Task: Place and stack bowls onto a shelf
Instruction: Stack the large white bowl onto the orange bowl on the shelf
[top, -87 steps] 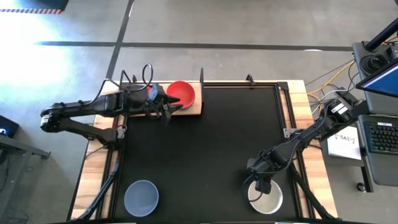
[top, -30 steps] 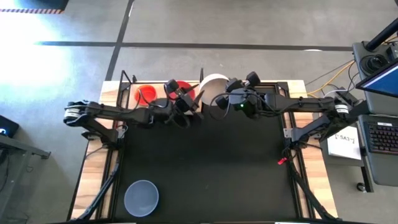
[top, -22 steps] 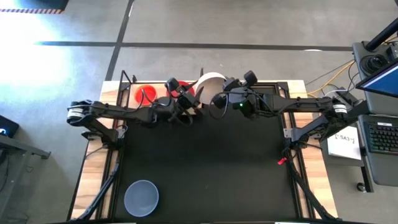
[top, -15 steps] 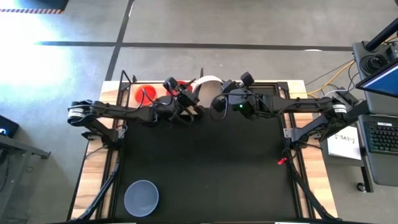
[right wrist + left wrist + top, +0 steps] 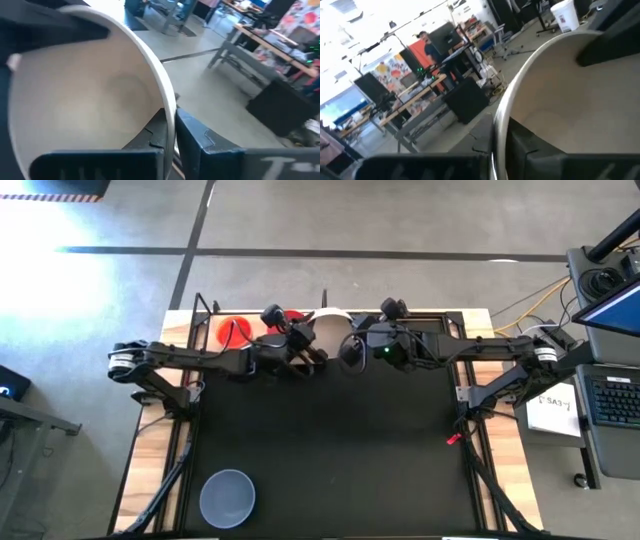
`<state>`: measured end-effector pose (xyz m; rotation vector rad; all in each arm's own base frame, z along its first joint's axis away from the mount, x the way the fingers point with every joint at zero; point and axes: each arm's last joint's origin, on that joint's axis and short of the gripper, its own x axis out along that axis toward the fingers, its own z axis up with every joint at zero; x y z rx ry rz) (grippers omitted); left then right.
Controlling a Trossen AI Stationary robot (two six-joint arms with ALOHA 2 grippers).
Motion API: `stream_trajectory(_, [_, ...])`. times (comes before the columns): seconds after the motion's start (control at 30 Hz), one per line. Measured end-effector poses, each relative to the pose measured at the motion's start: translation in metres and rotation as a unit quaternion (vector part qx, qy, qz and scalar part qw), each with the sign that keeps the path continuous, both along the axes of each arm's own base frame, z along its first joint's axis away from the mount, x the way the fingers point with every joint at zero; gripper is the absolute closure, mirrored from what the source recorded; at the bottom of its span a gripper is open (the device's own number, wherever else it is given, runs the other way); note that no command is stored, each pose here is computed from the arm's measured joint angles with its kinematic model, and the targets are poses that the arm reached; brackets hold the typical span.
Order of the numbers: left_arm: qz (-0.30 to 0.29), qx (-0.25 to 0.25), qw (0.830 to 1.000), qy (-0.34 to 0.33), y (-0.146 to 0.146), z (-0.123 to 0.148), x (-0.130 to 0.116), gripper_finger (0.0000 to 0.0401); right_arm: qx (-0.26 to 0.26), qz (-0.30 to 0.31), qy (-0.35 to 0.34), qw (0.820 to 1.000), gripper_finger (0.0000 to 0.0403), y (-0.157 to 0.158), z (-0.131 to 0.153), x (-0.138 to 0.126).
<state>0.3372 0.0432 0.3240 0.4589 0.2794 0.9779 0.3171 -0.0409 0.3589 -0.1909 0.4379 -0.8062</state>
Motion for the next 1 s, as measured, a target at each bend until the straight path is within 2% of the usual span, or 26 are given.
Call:
stream_trajectory(0.17, [-0.001, -0.014, 1.0, -0.003, 0.0, -0.003, 0.0, 0.0396, 0.017, 0.022, 0.001, 1.0, 0.0351, 0.002, -0.002, 0.001])
stream_trajectory(0.33, [-0.008, -0.047, 0.999, -0.011, -0.001, -0.01, 0.0, 0.0399, 0.054, 0.068, 0.013, 0.996, 0.0292, 0.004, -0.006, 0.0])
stream_trajectory(0.5, [-0.011, -0.106, 0.994, -0.01, -0.001, -0.015, -0.002, 0.04, 0.076, 0.092, 0.045, 0.992, 0.0231, 0.005, -0.01, -0.002])
stream_trajectory(0.63, [-0.054, -0.169, 0.984, -0.018, 0.0, -0.01, -0.004, 0.04, 0.115, 0.085, 0.066, 0.987, 0.0194, 0.0, -0.005, -0.009])
stream_trajectory(0.73, [-0.058, -0.192, 0.98, -0.004, 0.002, -0.001, -0.006, 0.04, 0.164, 0.105, 0.08, 0.978, 0.0178, -0.002, -0.002, -0.014])
stream_trajectory(0.83, [-0.034, -0.212, 0.976, 0.025, 0.008, 0.009, -0.012, 0.0401, 0.204, 0.145, 0.097, 0.963, 0.0172, -0.002, 0.004, -0.018])
stream_trajectory(1.0, [0.033, -0.25, 0.964, 0.082, 0.027, 0.024, -0.032, 0.0401, 0.224, 0.162, 0.13, 0.952, 0.0177, -0.001, 0.014, -0.026])
